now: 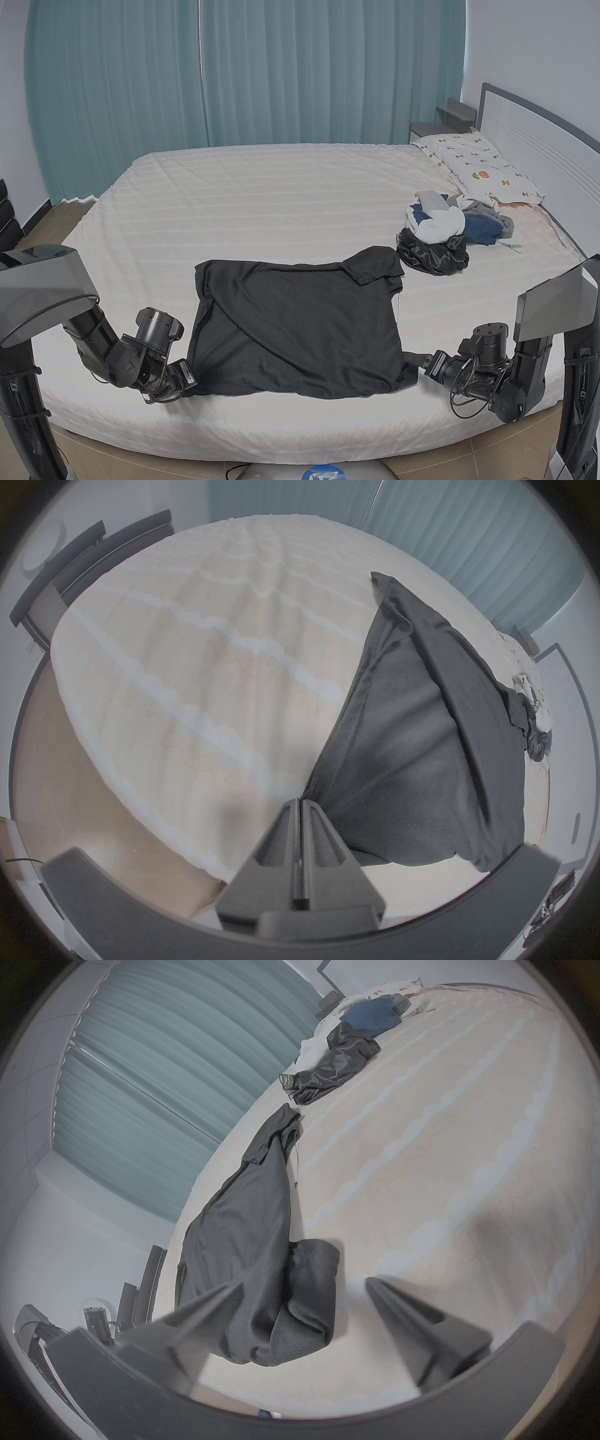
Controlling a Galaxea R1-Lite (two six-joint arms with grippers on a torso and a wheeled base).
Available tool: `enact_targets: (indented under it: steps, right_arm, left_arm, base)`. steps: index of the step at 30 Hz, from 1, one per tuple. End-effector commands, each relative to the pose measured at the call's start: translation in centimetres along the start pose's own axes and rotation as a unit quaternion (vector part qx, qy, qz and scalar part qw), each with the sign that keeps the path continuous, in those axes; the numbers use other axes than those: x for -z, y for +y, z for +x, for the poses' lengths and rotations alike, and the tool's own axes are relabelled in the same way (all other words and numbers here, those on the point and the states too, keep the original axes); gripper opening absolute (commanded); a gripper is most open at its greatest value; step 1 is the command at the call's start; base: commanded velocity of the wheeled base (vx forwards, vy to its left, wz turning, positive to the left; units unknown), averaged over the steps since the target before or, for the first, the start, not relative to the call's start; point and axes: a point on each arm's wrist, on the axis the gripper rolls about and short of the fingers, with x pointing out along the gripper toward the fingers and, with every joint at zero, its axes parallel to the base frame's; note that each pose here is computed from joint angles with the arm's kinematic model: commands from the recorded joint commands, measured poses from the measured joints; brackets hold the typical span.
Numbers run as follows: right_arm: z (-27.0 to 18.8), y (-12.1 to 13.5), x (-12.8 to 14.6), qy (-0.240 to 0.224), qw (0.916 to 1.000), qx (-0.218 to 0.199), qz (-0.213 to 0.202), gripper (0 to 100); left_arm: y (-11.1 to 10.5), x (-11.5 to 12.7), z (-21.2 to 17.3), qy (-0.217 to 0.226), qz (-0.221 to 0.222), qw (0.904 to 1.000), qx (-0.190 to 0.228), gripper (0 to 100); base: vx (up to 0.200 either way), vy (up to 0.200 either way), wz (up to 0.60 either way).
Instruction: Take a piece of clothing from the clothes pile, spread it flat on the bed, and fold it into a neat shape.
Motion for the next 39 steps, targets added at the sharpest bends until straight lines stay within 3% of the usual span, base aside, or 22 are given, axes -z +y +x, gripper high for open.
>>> enact_targets:
  steps: [1,14,22,29,31,33,34,39]
  right_arm:
    - [0.7,-0.5,1.0,0.017,0.9998,0.010,-0.001,0]
    - [-1.7,-0.2,-1.2,0.016,0.9986,0.049,0.005,0]
    - [-6.1,-0.7,-4.3,0.023,0.9925,0.108,-0.052,0]
    - [-9.4,-0.2,-4.7,0.068,0.9834,0.143,-0.088,0]
    - [-10.6,0.1,-4.8,0.106,0.9754,0.165,-0.101,0]
    - [-10.6,0.1,-4.8,0.106,0.9754,0.165,-0.101,0]
    - [-11.6,0.7,-5.0,0.133,0.9708,0.173,-0.099,0]
    - [-12.9,1.4,-5.3,0.155,0.9716,0.152,-0.094,0]
  left_arm:
    - [-0.3,-0.6,-1.4,-0.015,-0.002,0.9998,0.012,0]
    - [0.5,-0.3,-1.6,0.011,0.019,0.9997,-0.013,0]
    - [1.2,0.3,-3.2,0.045,0.060,0.9965,-0.036,0]
    - [1.3,0.5,-5.0,0.071,0.078,0.9939,-0.032,0]
    - [1.4,0.6,-5.1,0.077,0.079,0.9932,-0.037,0]
    - [1.4,0.6,-5.1,0.077,0.079,0.9932,-0.037,0]
    - [1.5,0.8,-5.1,0.079,0.084,0.9925,-0.039,0]
    - [1.8,0.9,-6.3,0.093,0.109,0.9886,-0.046,0]
  base:
    - [0.000,0.000,0.00]
    - [0.000,0.000,0.00]
    - [0.000,0.000,0.00]
    - [0.000,0.000,0.00]
    - [0.000,0.000,0.00]
    - [0.000,0.000,0.00]
    - [0.000,0.000,0.00]
    - [0.000,0.000,0.00]
